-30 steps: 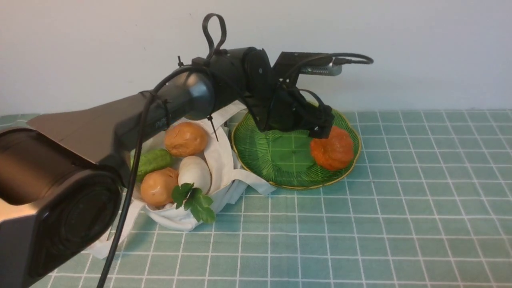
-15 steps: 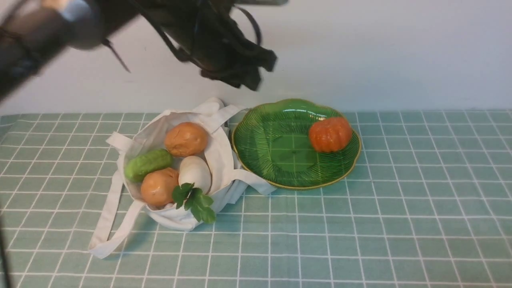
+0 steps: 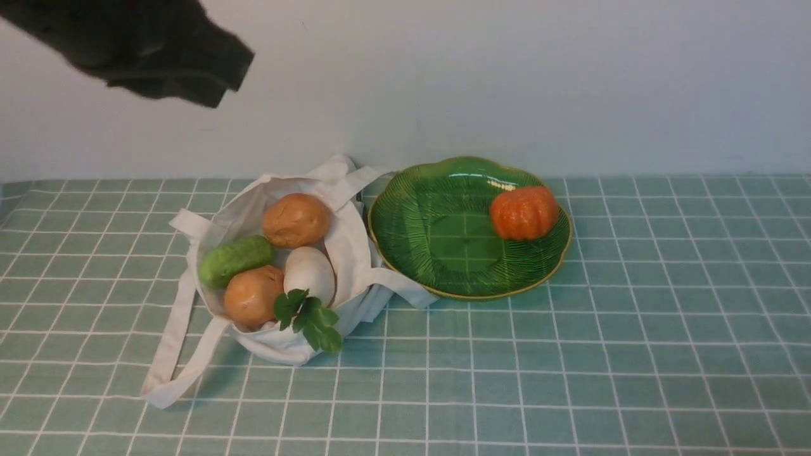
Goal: Take vegetables from cloth bag on blue coffee tablecloth place on plate.
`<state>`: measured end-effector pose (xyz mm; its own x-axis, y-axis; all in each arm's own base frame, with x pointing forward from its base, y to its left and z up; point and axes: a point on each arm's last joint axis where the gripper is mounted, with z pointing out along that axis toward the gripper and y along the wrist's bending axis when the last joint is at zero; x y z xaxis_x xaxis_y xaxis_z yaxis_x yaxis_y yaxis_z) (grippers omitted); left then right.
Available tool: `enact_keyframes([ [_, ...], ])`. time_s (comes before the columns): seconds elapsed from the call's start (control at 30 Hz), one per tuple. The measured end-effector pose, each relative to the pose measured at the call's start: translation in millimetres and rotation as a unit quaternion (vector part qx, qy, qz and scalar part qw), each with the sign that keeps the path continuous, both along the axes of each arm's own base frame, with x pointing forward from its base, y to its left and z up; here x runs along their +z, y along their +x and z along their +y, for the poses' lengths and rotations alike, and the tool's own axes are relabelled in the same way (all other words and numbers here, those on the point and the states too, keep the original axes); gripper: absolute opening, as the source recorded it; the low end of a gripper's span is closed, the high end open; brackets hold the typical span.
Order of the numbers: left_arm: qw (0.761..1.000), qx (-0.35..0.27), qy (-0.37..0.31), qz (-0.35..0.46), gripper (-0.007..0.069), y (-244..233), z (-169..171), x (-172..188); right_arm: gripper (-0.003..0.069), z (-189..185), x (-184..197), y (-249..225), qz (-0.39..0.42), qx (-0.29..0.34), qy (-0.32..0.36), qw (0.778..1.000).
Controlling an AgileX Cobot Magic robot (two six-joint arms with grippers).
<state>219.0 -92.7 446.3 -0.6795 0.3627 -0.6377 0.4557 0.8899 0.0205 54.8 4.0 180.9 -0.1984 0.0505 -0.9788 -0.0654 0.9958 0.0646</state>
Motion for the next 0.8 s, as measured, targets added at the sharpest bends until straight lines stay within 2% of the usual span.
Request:
enact_keyframes([
  [0.03,1.000,0.000,0.002,0.007,-0.0005,-2.4,0.9,-4.3,-0.0015,0.0,0.0,0.0,0.000,0.000,0.000,1.000],
  [0.13,1.000,0.000,-0.020,0.007,-0.0005,-50.4,17.2,-23.7,-0.0015,0.0,0.0,0.0,0.000,0.000,0.000,1.000],
  [0.27,0.995,0.003,-0.088,-0.038,-0.0005,-92.5,28.3,-56.2,-0.0015,0.0,0.0,0.0,0.000,0.000,0.000,1.000],
  [0.4,0.984,0.012,-0.160,-0.078,-0.0005,-124.1,36.4,-103.5,-0.0015,0.0,0.0,0.0,0.000,0.000,0.000,1.000],
  [0.6,0.968,0.039,-0.211,-0.132,-0.0005,-135.7,43.3,-152.4,-0.0015,0.0,0.0,0.0,0.000,0.000,0.000,1.000],
  [0.8,0.959,0.052,-0.225,-0.164,-0.0005,-132.4,45.1,-162.4,-0.0015,0.0,0.0,0.0,0.000,0.000,0.000,1.000],
])
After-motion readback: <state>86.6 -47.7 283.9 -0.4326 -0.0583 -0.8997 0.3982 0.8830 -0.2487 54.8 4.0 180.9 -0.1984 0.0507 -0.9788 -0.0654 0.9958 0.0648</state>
